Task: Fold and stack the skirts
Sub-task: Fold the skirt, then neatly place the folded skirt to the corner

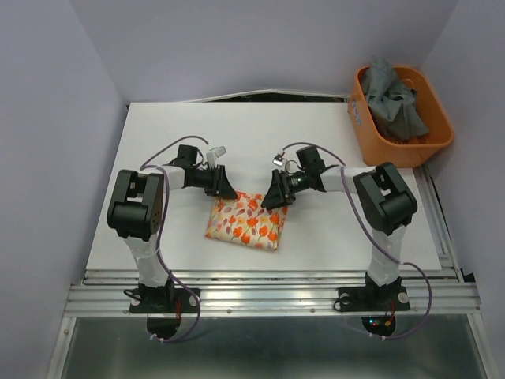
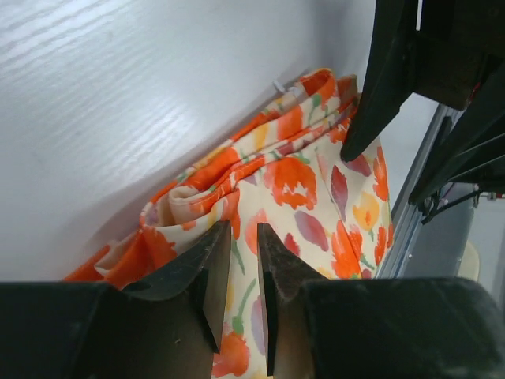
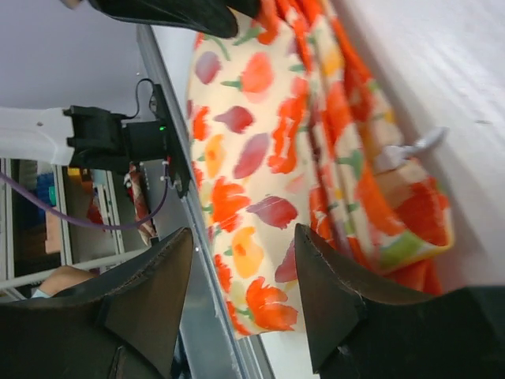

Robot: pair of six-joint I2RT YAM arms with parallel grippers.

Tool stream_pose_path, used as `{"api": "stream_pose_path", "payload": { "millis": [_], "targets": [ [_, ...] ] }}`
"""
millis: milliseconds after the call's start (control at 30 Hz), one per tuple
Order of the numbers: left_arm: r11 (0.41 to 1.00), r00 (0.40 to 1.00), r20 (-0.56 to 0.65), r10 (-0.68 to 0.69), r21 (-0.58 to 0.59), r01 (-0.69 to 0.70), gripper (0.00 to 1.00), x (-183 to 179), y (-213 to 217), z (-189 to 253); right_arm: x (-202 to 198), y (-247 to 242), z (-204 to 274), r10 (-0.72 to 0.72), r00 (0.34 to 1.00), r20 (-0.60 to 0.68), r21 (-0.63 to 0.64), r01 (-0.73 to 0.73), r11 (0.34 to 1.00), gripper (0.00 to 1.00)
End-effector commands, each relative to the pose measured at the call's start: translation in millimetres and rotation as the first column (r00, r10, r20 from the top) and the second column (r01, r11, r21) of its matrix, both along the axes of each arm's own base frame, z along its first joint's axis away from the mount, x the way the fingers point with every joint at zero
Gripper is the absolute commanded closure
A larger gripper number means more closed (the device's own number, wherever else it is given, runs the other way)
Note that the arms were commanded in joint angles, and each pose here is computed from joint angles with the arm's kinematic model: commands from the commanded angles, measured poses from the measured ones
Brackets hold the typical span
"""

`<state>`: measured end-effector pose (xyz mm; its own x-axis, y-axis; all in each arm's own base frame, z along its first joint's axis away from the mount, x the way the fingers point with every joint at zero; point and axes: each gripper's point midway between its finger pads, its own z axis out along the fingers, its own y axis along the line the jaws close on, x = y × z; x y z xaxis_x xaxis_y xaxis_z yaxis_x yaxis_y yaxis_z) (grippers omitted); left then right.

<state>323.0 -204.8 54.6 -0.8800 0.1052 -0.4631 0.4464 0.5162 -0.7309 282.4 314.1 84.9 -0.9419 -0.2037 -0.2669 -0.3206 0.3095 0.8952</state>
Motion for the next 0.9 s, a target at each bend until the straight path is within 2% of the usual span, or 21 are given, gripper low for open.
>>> {"api": "stream_pose_path", "payload": {
  "millis": [0, 100, 167, 300, 433, 500, 600, 667, 700, 733, 767, 867],
  "targets": [
    [0.996, 0.995, -0.049, 0.085, -0.032, -0.087, 0.68, 22.4, 14.3, -18.5, 19.4, 3.9, -20.8, -0.002, 0.994, 0.106, -0.003, 0.002, 1.0, 0.41],
    [0.993, 0.991, -0.067, 0.114, -0.015, -0.116, 0.69, 33.5, 23.1, -33.7, 32.1, 0.4, -48.5, -0.02, 0.994, 0.111, -0.058, 0.026, 0.998, 0.41],
    [0.993, 0.993, -0.036, 0.115, -0.002, -0.115, 0.69, 46.8, 26.7, -34.8, 44.9, 2.4, -58.3, -0.035, 0.991, 0.127, -0.088, 0.046, 0.995, 0.42],
    [0.992, 0.992, 0.017, 0.124, 0.031, -0.125, 0.69, 72.1, 30.6, -31.3, 74.0, 3.5, -59.6, -0.068, 0.978, 0.199, -0.111, 0.092, 0.99, 0.42],
    [0.988, 0.981, 0.137, 0.136, 0.055, -0.144, 0.69, 105.6, 35.7, -0.5, 99.6, 5.2, -45.2, -0.106, 0.96, 0.26, -0.111, 0.139, 0.984, 0.43],
    [0.992, 0.965, 0.242, 0.104, 0.038, -0.116, 0.68, 117.9, 36.5, 36.1, 105.5, 9.2, -26.6, -0.11, 0.953, 0.282, -0.083, 0.139, 0.987, 0.42],
    [0.998, 0.944, 0.326, 0.053, -0.046, -0.04, 0.65, 102.9, 28.8, 90.4, 106.5, 13.6, 22.8, -0.133, 0.941, 0.311, -0.017, 0.145, 0.989, 0.38],
    [0.995, 0.951, 0.309, 0.025, -0.104, 0.007, 0.64, 79.4, 23.0, 104.9, 99.7, 16.0, 70.2, -0.158, 0.932, 0.326, 0.062, 0.146, 0.987, 0.34],
    [0.992, 0.946, 0.324, 0.02, -0.124, 0.021, 0.65, 68.6, 21.7, 120.0, 94.3, 17.1, 85.9, -0.188, 0.943, 0.275, 0.096, 0.167, 0.981, 0.33],
    [0.99, 0.959, 0.282, 0.015, -0.14, 0.025, 0.65, 54.5, 19.7, 114.5, 85.3, 14.8, 87.0, -0.196, 0.947, 0.255, 0.112, 0.173, 0.979, 0.32],
    [0.988, 0.962, 0.271, 0.013, -0.154, 0.031, 0.65, 46.3, 18.9, 117.6, 80.7, 15.3, 107.7, -0.199, 0.936, 0.29, 0.165, 0.156, 0.974, 0.3],
    [0.982, 0.974, 0.223, 0.022, -0.187, 0.021, 0.65, 21.6, 16.3, 117.5, 58.3, 17.0, 113.5, -0.188, 0.962, 0.196, 0.208, 0.147, 0.967, 0.3]
  ]
}}
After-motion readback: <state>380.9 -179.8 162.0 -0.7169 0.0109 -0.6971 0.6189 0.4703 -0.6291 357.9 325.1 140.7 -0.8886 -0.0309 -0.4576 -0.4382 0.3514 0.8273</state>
